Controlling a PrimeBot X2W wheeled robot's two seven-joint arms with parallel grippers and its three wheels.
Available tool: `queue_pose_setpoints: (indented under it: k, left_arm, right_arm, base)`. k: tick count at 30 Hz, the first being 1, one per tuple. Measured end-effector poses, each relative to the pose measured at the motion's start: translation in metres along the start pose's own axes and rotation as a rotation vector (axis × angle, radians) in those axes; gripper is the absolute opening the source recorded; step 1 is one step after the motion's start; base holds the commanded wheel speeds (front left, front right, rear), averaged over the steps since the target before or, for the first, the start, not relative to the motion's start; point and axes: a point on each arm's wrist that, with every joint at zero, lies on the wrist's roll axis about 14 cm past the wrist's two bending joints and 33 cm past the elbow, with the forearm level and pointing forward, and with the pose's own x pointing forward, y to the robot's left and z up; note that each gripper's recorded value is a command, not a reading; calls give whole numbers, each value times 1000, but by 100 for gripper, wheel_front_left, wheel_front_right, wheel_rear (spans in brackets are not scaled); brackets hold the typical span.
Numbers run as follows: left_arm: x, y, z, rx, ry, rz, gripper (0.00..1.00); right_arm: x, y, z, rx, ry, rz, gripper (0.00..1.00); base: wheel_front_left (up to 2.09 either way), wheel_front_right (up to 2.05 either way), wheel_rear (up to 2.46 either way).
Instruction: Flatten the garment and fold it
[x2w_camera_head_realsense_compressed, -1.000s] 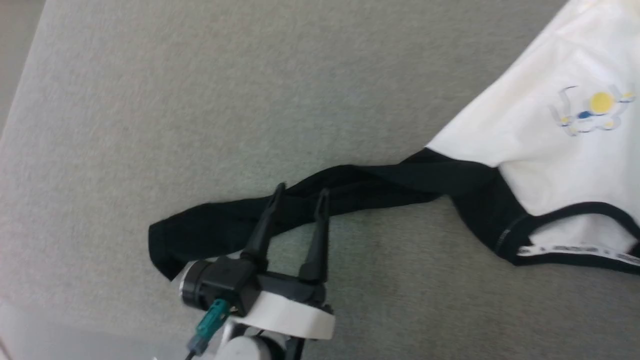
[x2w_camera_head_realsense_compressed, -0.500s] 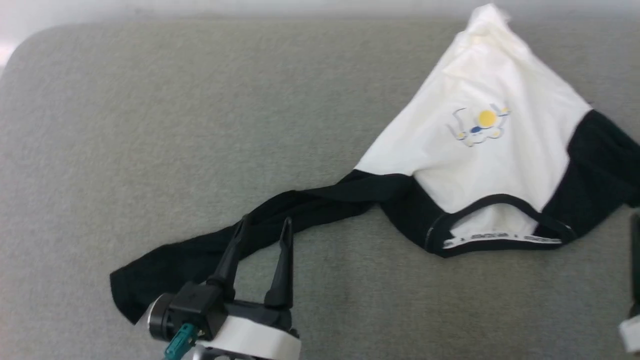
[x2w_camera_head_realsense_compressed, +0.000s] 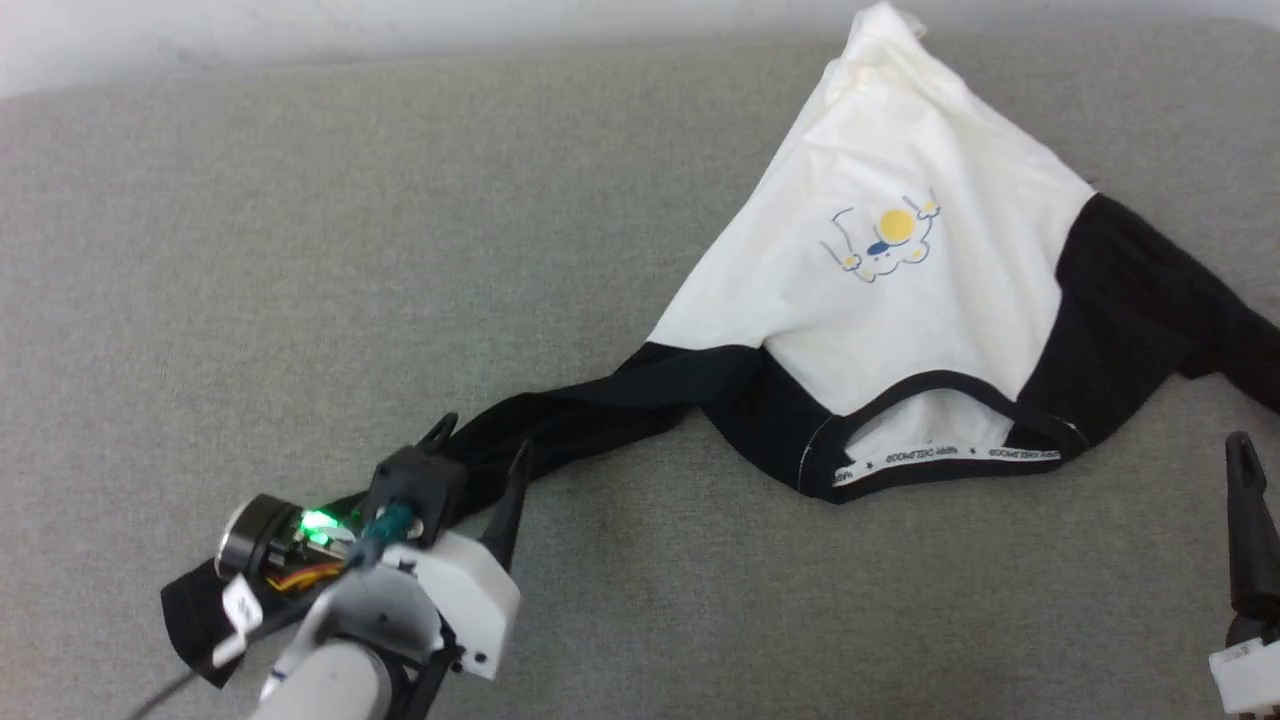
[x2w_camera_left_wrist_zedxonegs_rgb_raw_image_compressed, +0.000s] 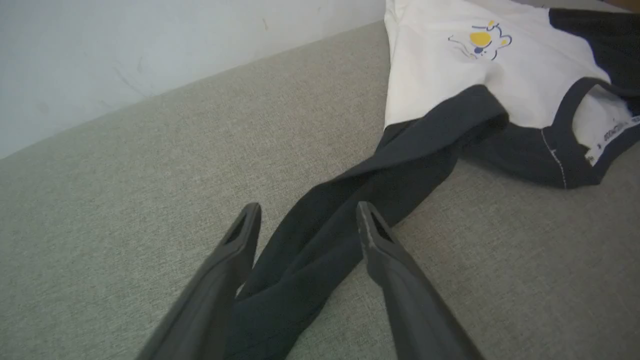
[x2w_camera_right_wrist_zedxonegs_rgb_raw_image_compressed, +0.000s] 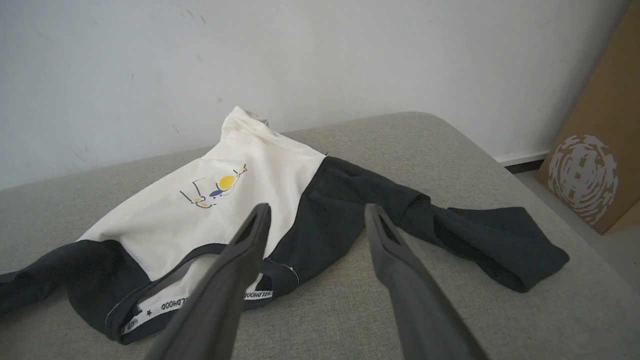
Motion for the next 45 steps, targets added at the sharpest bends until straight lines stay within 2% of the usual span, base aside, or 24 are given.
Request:
queue_pose_setpoints:
  k: [6,14,16,17,21,27,28,29,30,31,32,33,37,41,42,44,45]
  left_arm:
    - [8,9,-51,50,310,-36,100]
    - [16,12,-83,55,492,-67,100]
    - [19,11,-83,49,496,-78,4]
    - [20,10,-82,43,489,-79,0]
    - [25,11,-68,48,389,-60,0]
    - [23,61,-5,165,100,137,0]
    - [20,71,8,196,50,173,3]
    - [16,79,19,229,8,205,26]
    - [12,86,28,259,-27,234,32]
    - [8,92,33,281,-51,258,28]
    - [3,97,36,292,-67,281,10]
    - [-2,101,34,298,-65,297,0]
    - [-19,107,2,279,22,331,0]
    - [-27,102,-16,204,55,336,0]
    - [-27,101,-19,180,54,338,4]
    - [-27,99,-22,129,46,347,39]
    - [-27,99,-22,99,38,354,82]
  right_arm:
    - [13,10,-12,1,41,33,100]
    - [24,15,-22,-9,73,57,100]
    - [25,15,-21,-12,72,58,100]
    - [26,14,-21,-13,71,58,100]
    - [25,15,-19,-13,67,59,100]
    - [27,21,-13,-12,55,79,100]
    - [27,22,-13,-11,53,83,100]
    - [27,23,-12,-12,52,87,100]
    - [28,25,-12,-11,50,92,100]
    - [28,26,-12,-11,53,95,100]
    - [29,27,-13,-10,55,98,100]
    - [29,28,-13,-10,56,101,100]
    - [31,30,-14,-14,61,111,100]
    - [32,32,-16,-18,71,119,100]
    - [32,33,-16,-19,72,122,100]
    - [32,34,-16,-20,76,127,100]
    - [32,35,-15,-20,74,129,100]
  base:
    - [0,0,0]
    - [0,0,0]
    - [0,0,0]
    - [0,0,0]
    - [0,0,0]
    - [0,0,0]
    - [0,0,0]
    - [0,0,0]
    - [0,0,0]
    - [0,0,0]
    - [0,0,0]
    - [0,0,0]
    - [0,0,0]
    - [0,0,0]
    - [0,0,0]
    - [0,0,0]
    - [0,0,0]
